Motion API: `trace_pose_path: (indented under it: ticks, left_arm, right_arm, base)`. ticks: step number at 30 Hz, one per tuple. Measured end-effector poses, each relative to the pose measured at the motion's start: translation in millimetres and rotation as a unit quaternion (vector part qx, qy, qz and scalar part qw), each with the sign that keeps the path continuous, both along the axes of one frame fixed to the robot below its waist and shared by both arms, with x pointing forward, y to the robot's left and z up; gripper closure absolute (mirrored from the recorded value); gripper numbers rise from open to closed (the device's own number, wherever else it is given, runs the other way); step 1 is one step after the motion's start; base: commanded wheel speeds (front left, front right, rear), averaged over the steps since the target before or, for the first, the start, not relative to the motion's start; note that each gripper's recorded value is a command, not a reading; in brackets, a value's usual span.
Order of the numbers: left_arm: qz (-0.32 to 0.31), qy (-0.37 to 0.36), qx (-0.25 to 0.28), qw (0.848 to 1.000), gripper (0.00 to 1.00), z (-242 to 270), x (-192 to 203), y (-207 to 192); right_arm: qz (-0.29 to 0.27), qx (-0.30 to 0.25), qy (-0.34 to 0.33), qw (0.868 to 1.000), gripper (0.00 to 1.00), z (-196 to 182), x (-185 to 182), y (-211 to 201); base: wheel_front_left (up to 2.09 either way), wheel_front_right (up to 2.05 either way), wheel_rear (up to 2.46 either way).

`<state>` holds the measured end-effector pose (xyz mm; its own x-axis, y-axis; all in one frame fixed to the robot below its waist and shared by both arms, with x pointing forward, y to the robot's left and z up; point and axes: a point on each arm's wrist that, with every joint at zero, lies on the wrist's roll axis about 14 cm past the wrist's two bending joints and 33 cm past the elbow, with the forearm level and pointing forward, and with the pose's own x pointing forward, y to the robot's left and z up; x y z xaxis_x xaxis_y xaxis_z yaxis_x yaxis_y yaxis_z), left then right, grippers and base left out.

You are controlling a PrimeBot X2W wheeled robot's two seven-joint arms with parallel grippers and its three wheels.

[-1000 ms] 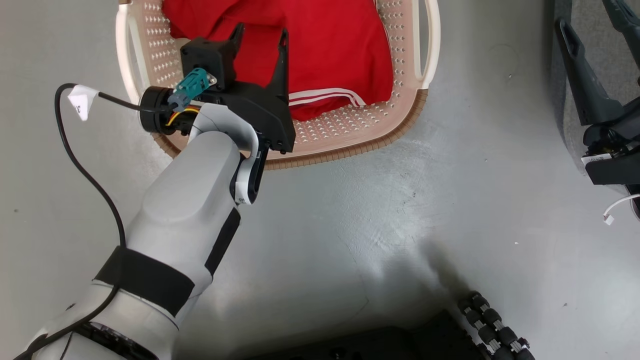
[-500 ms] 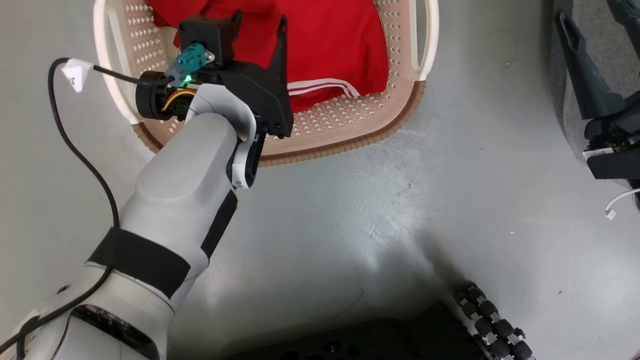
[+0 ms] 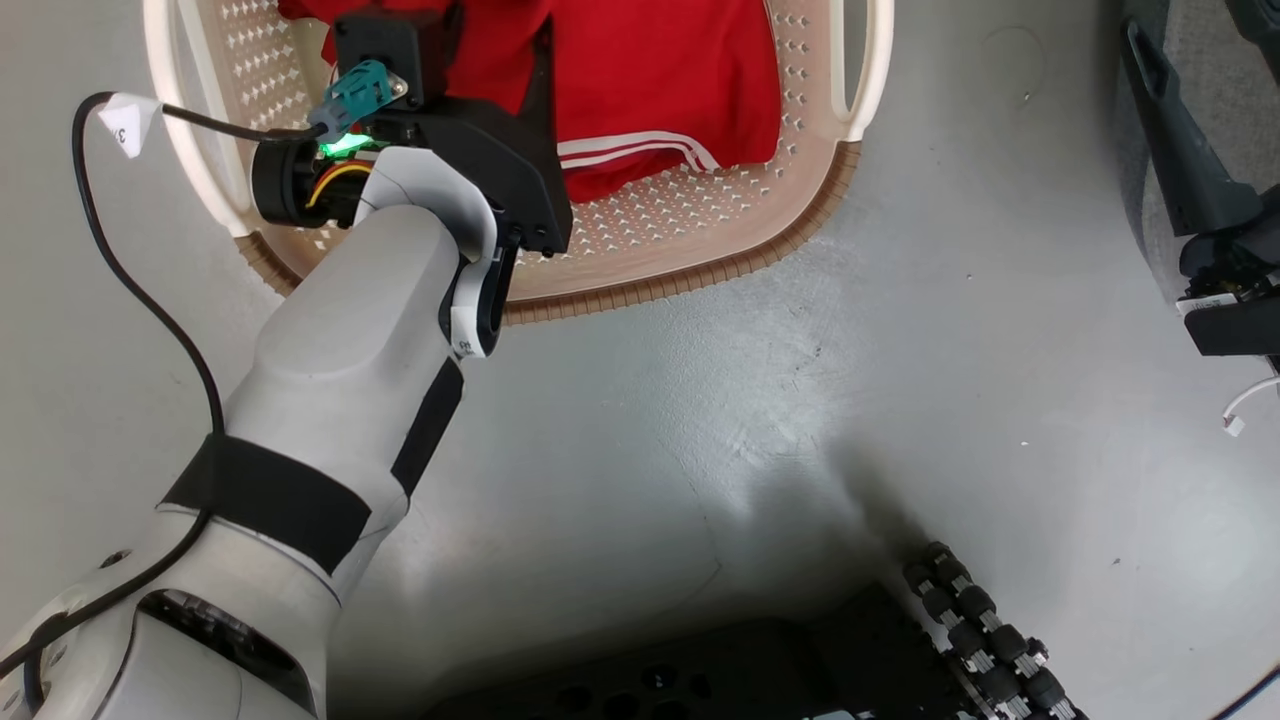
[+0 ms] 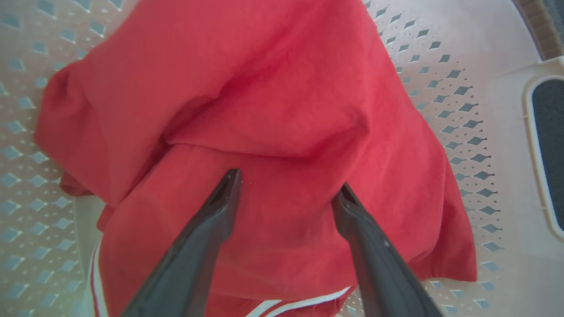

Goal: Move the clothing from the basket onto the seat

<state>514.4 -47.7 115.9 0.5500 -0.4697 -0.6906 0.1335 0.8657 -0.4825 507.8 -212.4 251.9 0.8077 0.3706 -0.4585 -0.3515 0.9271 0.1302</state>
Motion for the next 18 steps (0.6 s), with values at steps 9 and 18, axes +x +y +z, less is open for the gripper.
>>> trace_pose_path:
  ticks: [9,18]
  left_arm:
    - [-0.004,0.001,0.001,1.0,0.0,-7,6,-4]
    - [-0.022,0.006,0.008,1.0,0.24,-18,-3,-8]
  right_arm:
    - [0.004,-0.002,0.007,1.0,0.0,-6,-3,0]
    - [0.005,-0.006,0.013,1.0,0.0,-10,-5,-2]
  base:
    - [0.0,0.0,0.0]
    - [0.0,0.0,0.0]
